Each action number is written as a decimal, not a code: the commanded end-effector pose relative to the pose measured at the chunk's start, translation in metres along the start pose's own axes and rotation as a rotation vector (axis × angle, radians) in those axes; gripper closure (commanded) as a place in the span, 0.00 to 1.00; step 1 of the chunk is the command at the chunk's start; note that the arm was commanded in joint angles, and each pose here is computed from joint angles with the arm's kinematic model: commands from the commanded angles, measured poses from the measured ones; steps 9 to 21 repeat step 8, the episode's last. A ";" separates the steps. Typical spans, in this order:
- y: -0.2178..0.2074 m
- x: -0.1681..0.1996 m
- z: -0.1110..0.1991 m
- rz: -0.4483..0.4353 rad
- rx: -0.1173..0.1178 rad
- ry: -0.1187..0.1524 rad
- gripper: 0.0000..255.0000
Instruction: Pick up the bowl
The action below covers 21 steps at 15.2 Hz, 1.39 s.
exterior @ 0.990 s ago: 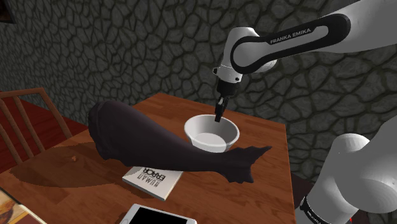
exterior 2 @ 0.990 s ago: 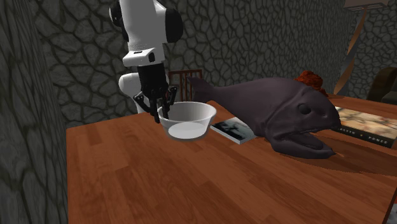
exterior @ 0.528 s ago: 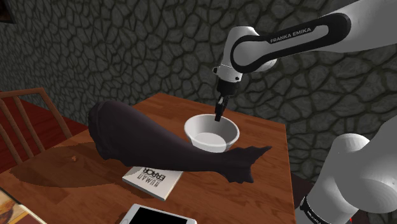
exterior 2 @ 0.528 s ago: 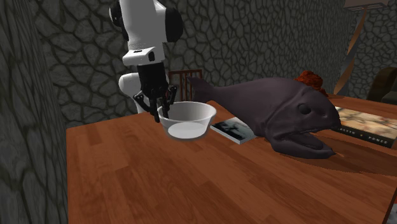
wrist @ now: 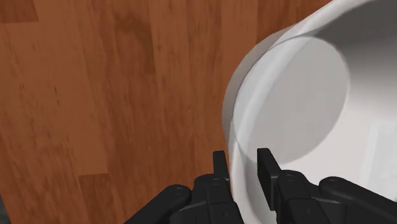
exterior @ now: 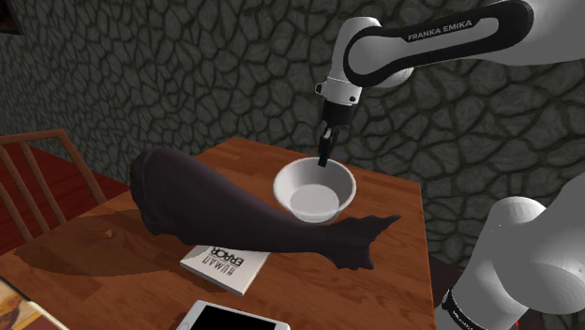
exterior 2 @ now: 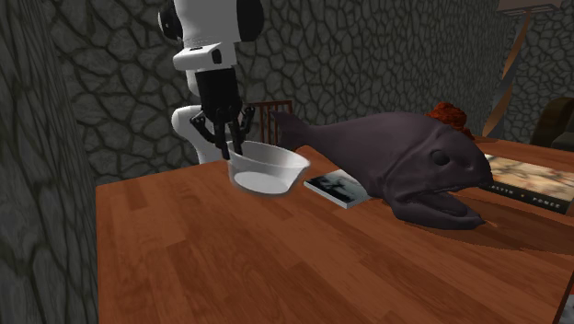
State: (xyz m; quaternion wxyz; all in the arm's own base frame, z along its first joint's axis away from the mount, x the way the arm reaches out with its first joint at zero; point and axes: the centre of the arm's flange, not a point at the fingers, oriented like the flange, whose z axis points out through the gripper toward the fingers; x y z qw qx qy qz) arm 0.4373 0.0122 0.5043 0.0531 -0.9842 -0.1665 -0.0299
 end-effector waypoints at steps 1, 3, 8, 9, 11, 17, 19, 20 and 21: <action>-0.001 0.000 -0.010 0.000 0.000 0.000 1.00; -0.002 0.001 -0.021 0.000 0.000 0.000 1.00; -0.004 0.002 -0.037 0.000 0.000 0.000 1.00; -0.004 0.002 -0.037 0.000 0.000 0.000 1.00; -0.004 0.002 -0.037 0.000 0.000 0.000 1.00; -0.004 0.002 -0.037 0.000 0.000 0.000 1.00; -0.004 0.002 -0.037 0.000 0.000 0.000 1.00; -0.004 0.002 -0.037 0.000 0.000 0.000 1.00; -0.004 0.002 -0.037 0.000 0.000 0.000 1.00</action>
